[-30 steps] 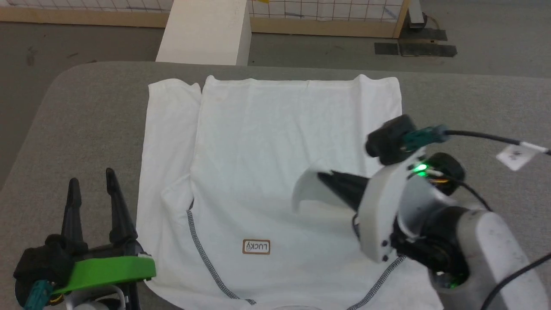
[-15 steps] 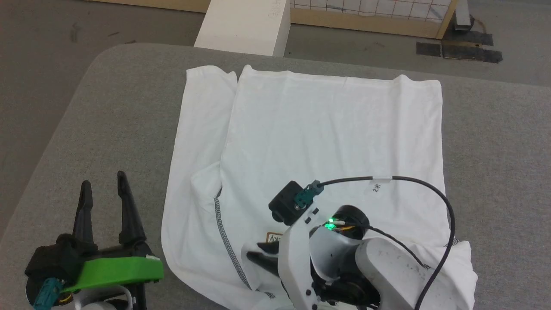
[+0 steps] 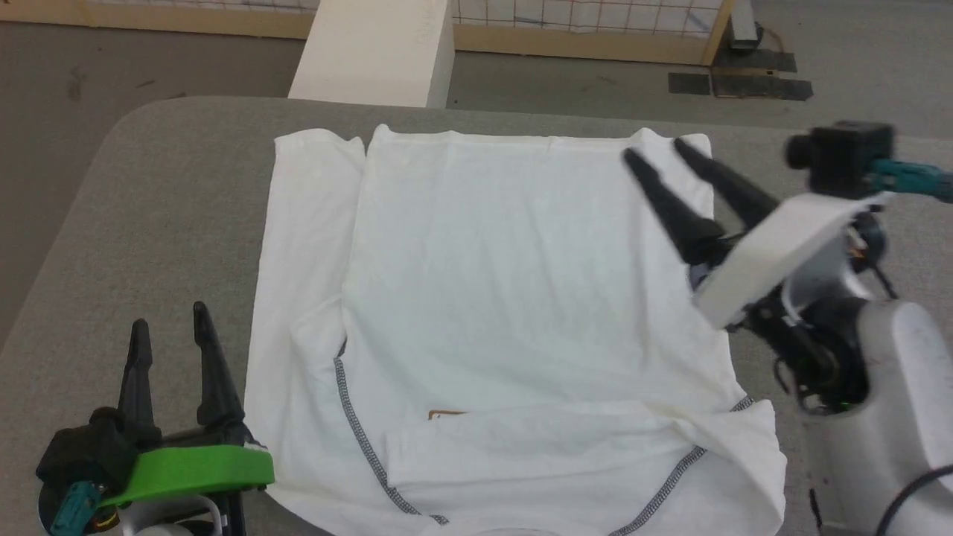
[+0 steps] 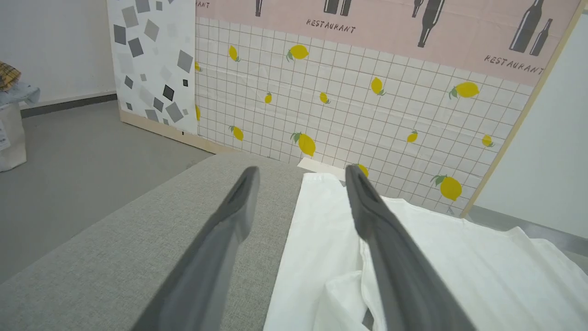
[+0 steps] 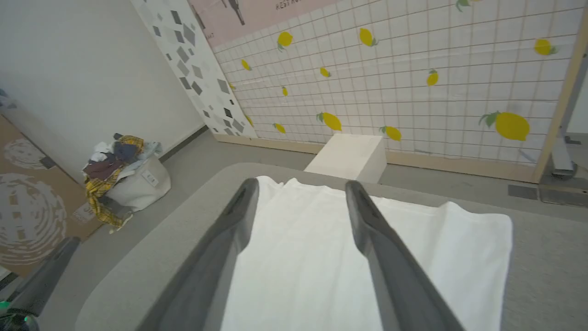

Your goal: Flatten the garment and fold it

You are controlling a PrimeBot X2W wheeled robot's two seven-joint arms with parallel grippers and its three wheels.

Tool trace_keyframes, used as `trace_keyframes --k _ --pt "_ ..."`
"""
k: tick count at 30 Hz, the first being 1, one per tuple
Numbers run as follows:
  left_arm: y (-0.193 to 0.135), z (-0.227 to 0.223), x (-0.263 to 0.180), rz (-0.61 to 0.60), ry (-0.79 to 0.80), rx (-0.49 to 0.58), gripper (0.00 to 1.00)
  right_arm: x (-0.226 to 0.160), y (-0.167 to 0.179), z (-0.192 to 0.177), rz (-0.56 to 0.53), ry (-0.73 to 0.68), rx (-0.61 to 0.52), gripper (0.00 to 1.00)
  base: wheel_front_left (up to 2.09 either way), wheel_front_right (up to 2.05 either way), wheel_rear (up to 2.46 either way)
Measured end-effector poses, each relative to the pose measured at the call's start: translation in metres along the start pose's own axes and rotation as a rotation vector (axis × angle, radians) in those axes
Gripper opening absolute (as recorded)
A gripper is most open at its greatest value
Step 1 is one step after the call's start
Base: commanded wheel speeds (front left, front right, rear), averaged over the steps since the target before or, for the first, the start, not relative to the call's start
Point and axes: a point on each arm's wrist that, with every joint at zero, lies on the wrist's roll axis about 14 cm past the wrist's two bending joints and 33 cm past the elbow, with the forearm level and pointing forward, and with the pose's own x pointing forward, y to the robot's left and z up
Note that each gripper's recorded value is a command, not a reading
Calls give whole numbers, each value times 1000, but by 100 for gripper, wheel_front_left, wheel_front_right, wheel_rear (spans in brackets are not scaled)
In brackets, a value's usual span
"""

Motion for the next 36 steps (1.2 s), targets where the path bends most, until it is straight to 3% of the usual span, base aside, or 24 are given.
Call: trace_keyframes --k 6,13,19,25,36 --pt "-11 -6 9 -29 7 -9 100 -55 -87 19 -307 -138 -16 100 0 0 0" --pt "-22 -29 29 -57 87 -88 100 -95 -134 5 -482 -160 35 100 0 0 0" --pt "-27 -24 106 -128 157 -83 100 -102 -161 -6 -540 -176 91 100 0 0 0" --pt "-16 -56 177 -147 418 41 100 -96 -183 -26 -582 -137 98 100 0 0 0" --pt "-10 -162 205 -111 940 130 100 -96 -228 -76 -682 -35 119 100 0 0 0"
